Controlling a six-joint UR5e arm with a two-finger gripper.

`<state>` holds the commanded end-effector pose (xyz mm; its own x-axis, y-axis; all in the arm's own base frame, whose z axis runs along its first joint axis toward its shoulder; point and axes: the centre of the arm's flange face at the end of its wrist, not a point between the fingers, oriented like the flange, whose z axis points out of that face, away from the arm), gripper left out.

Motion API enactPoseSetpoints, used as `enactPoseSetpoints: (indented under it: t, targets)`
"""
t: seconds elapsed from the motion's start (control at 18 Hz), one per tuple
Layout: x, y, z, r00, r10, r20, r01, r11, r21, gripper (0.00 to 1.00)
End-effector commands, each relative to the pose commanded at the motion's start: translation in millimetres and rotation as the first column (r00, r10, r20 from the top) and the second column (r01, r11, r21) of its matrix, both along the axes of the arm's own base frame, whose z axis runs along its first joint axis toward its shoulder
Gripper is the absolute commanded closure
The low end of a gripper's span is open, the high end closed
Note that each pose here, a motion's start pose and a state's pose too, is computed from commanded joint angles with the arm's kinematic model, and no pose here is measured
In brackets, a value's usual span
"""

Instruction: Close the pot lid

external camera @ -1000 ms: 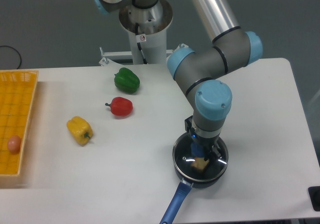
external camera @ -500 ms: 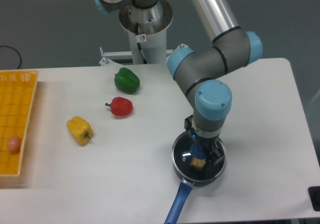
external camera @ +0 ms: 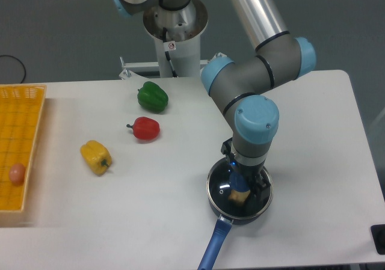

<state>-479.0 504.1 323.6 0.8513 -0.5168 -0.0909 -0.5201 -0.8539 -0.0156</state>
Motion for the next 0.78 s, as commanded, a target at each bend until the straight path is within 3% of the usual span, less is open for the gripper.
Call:
enactPoseSetpoints:
  t: [0.17, 0.39, 0.44, 0.61, 0.78]
  targets:
    - [3.9, -11.9, 29.9, 0.999, -0.003, -0.035, 0.003, 1.0, 0.019, 0.0]
    - [5.7, -61.3, 44.4, 0.999, -0.006, -0.038, 0.006, 1.0, 0.005, 0.0]
    - [2.3, -73.1, 50.6, 0.999, -0.026, -0.044, 0.026, 1.0, 0.0, 0.0]
    - [-6.1, -102.6, 46.1, 0.996, -0.086, 0.03, 0.088, 0.994, -0.059, 0.0]
    - [-12.2, -123.3, 57.4, 0.98, -0.197, 0.025, 0.199, 0.978, -0.07, 0.0]
